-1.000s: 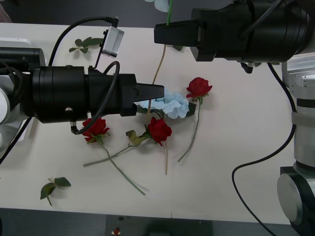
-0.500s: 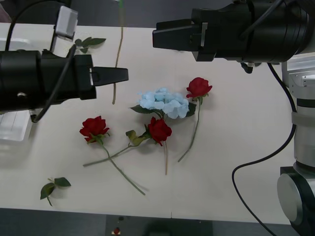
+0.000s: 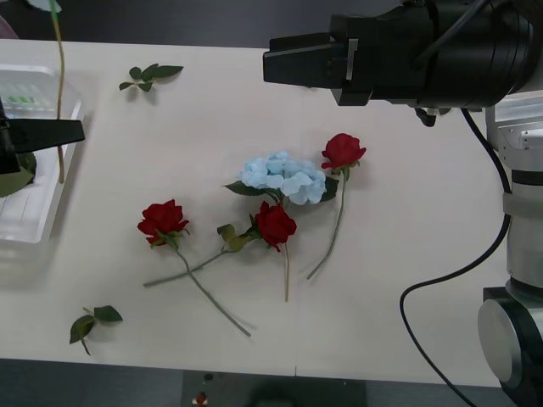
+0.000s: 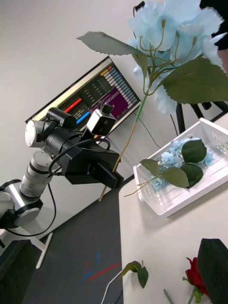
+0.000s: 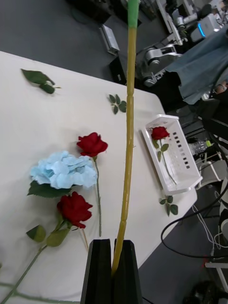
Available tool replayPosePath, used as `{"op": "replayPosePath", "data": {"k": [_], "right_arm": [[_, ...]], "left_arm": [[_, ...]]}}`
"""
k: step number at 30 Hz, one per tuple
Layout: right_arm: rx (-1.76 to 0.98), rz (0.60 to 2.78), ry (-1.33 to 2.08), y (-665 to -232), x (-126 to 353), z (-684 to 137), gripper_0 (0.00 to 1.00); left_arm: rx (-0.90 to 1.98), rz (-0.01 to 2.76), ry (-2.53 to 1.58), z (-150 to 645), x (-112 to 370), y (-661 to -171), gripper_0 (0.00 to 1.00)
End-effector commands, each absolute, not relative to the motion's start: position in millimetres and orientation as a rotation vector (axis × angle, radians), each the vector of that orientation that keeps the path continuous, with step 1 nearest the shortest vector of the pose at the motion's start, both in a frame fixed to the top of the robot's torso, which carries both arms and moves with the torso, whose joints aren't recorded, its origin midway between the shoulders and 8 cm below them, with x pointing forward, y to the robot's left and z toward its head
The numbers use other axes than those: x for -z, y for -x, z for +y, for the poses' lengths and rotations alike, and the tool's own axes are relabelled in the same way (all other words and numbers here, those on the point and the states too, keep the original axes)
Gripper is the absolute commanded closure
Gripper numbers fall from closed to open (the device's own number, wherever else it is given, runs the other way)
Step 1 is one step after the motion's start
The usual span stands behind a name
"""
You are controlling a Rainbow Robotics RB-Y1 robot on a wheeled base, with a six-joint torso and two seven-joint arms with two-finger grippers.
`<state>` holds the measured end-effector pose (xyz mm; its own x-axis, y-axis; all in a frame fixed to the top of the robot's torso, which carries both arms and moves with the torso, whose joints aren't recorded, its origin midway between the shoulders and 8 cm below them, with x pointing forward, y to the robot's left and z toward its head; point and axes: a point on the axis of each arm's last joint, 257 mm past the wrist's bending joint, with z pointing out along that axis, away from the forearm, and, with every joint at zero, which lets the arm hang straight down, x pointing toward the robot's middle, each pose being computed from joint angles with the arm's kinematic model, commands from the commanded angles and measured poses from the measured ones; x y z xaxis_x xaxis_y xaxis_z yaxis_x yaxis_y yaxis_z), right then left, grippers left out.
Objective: Put the red flowers into the right box and the blue flowers into the left box
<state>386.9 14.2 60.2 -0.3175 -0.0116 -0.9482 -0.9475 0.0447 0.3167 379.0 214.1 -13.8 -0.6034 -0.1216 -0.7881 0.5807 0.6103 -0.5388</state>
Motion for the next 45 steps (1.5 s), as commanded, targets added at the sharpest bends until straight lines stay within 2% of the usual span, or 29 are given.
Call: {"op": "replayPosePath", "data": {"k": [1,15,24,34,45], "right_arm": [[-1.379,1.409,1.061,-379,-77,19,0.00],[-1.332,1.478,1.033,-391,-63,-1,0.00],[-1.207,1.672,0.990,-414,-18,-30,0.00],[-1.085,1.973,0.829,-440,28,-66,0.00],[-0.888,2.302,0.506,-470,76,-119,0.00]], "left_arm": [[0.905,2.027,-0.406,252,32,-380,1.00],[0.660,2.143,-0.176,387,89,-397,1.00],[0.396,2.202,-0.045,463,123,-421,1.00],[0.297,2.280,0.024,504,154,-440,1.00],[0.192,2.342,0.058,536,176,-462,1.00]]}}
